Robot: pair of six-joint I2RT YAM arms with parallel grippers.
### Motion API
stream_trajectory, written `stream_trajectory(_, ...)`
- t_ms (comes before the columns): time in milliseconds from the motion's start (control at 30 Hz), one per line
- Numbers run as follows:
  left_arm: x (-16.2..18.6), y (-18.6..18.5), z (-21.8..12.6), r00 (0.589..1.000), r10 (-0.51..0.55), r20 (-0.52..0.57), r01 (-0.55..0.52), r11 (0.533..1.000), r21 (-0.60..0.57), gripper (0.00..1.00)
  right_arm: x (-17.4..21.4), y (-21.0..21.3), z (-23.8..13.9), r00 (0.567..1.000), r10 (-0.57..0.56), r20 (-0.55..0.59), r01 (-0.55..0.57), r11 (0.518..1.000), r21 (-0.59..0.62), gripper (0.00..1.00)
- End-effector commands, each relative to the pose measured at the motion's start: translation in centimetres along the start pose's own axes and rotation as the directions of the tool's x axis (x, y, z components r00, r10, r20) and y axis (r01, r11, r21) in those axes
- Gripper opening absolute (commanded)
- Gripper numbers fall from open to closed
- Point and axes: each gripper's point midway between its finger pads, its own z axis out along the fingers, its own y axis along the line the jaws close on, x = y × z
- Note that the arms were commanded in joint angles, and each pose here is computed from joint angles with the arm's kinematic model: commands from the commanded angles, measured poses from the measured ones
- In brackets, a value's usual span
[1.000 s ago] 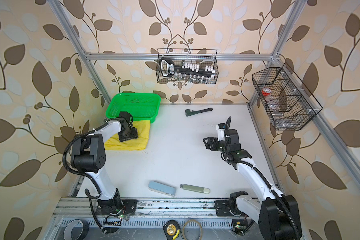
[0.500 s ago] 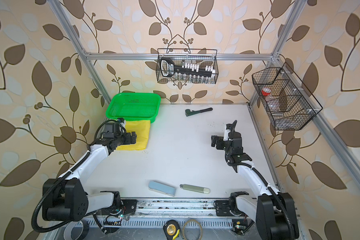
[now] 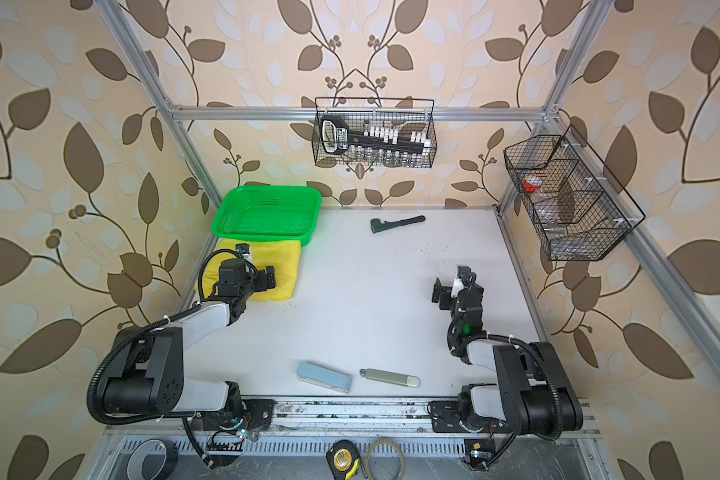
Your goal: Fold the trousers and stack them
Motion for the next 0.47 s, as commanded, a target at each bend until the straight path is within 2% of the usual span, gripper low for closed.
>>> stream_trajectory(0,-3.09,-0.33,0.1,0.996,-0.023,0.091,0.021,1.0,0.018,0.99,-3.18,0.28,-0.07,0.99,0.001,0.142,0.003,1.0,-0.03,1.0)
stream_trajectory(233,-2.58,0.18,-0.53,0.996,0.011,0.087,-0.01,1.0,-0.009,0.99,-3.03,0.82,0.12,0.992,-0.006,0.127,0.014,0.998,-0.068,1.0)
stream_trajectory(433,-2.89,-0.33,0.02,0.997,-0.005,0.08,0.004,1.0,0.019,0.99,-2.9,0.65,0.02,0.992,-0.005,0.122,0.013,0.998,-0.068,1.0)
